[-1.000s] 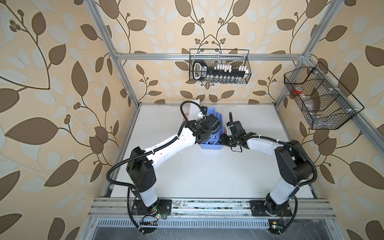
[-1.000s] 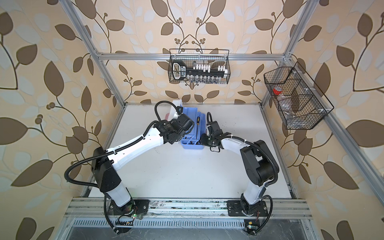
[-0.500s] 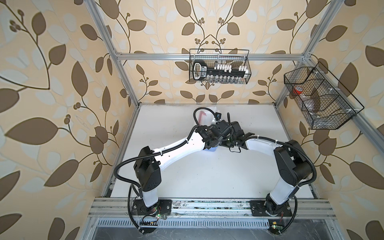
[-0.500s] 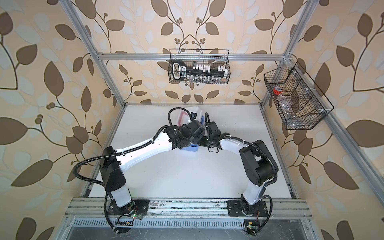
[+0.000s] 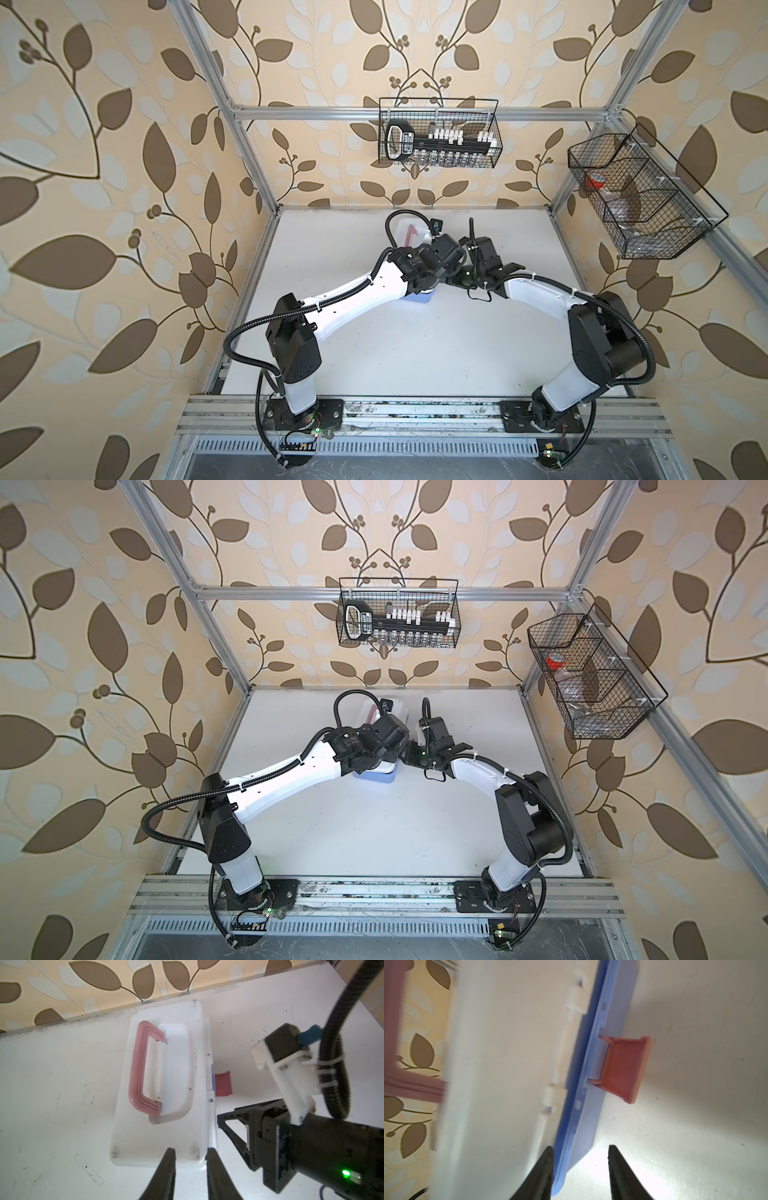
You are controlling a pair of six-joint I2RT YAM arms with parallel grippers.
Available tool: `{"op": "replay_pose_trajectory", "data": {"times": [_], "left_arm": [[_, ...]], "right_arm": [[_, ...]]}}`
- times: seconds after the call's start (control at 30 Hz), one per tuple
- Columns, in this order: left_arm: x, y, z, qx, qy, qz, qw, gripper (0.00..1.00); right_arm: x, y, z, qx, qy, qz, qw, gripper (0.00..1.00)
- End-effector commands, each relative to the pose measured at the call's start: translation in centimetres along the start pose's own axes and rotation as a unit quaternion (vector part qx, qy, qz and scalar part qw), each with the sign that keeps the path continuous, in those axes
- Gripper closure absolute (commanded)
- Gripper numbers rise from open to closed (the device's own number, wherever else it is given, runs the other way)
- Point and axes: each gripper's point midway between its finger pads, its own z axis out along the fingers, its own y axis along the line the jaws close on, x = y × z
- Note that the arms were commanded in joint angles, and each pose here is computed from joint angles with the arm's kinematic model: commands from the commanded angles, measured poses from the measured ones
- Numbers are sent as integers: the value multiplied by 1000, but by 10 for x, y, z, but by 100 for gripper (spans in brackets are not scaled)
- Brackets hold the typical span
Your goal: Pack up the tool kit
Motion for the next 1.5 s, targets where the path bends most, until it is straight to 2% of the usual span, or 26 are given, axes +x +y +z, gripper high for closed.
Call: {"op": "replay_pose_trajectory", "data": {"times": [0.0,0.1,0.17,0.2,0.33,0.4,0.5,0.6,0.77,0.9,1.23,1.47], "left_arm": [[-36,28,-29,-16,-57,-33,998,71],[-34,48,-20,-7,-44,-70,997,65],[-33,68,-9,6,-31,-116,993,64],[-33,77,-3,11,-25,-137,990,64],[-34,111,23,55,4,-230,972,80],[-34,117,35,86,15,-262,961,87],[-31,124,53,102,29,-291,951,87],[-29,127,71,102,42,-299,948,73],[-26,121,98,111,74,-297,945,66],[-19,117,112,113,87,-301,943,56],[-4,115,126,109,105,-302,941,54],[0,115,129,107,108,-303,941,54]], "right_arm": [[4,1,-16,-14,-2,-4,1000,56],[3,-9,-26,-14,-9,7,1000,56],[0,-20,-30,-9,-16,17,1000,57],[-2,-25,-31,-9,-17,23,1000,63],[-7,-43,-28,-39,-13,58,998,92],[-11,-49,-23,-52,-11,71,996,100],[-15,-63,-11,-55,-6,88,995,100],[-14,-75,10,-47,14,105,993,100],[-20,-88,39,-42,17,131,990,100],[-22,-86,53,-71,16,150,986,98],[-27,-64,78,-121,12,146,982,95],[-30,-56,80,-142,5,149,979,94]]}}
